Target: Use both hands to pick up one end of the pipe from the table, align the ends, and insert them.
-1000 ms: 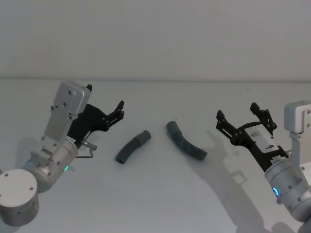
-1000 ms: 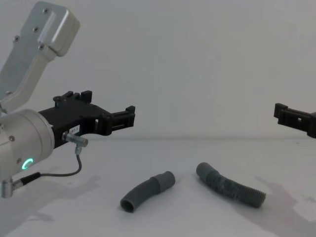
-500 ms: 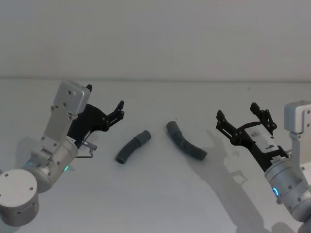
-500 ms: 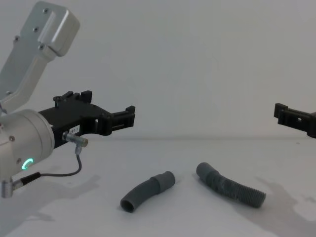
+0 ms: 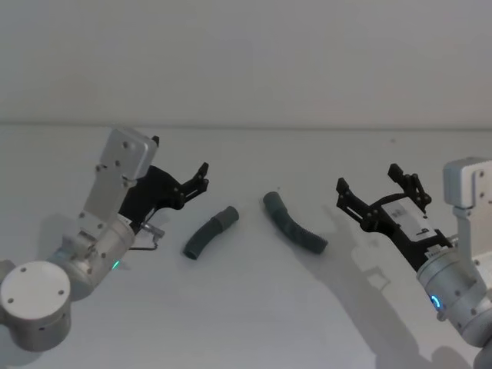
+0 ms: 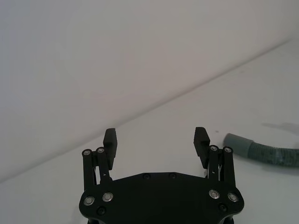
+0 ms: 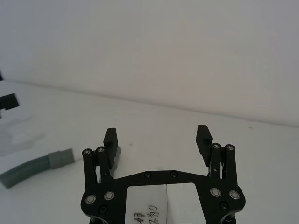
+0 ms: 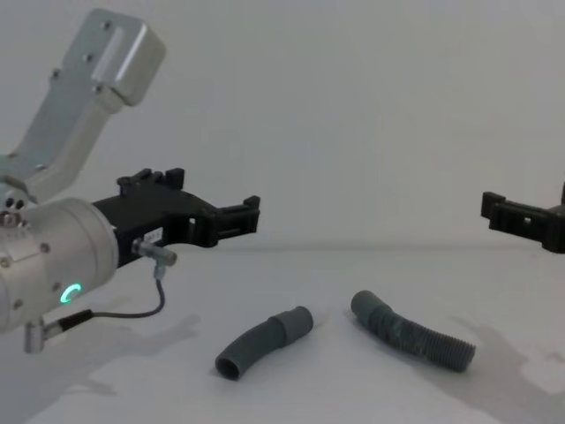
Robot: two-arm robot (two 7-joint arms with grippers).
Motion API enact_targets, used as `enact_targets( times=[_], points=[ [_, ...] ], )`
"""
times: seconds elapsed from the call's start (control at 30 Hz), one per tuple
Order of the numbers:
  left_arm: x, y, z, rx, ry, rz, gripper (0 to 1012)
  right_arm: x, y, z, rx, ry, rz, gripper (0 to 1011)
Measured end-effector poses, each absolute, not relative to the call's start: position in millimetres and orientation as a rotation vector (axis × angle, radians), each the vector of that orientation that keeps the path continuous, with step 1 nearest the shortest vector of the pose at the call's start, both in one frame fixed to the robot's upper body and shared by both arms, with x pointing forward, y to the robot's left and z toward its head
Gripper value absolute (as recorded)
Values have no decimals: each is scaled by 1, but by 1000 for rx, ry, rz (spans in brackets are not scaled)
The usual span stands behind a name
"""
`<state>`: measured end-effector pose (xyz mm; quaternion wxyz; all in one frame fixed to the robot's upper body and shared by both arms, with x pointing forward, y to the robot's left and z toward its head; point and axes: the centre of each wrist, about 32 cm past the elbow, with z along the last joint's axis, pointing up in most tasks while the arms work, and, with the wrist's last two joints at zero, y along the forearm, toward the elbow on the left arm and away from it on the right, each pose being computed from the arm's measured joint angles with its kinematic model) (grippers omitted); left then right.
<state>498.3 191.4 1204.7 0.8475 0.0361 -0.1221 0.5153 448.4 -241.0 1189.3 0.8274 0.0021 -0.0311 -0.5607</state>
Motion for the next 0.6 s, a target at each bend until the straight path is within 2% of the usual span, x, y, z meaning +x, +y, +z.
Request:
enact_targets(
  times=[0.6],
  points=[
    [509, 172, 1207, 143, -162, 1030, 1001, 478, -243, 1194, -107, 16, -1071, 1002]
  ],
)
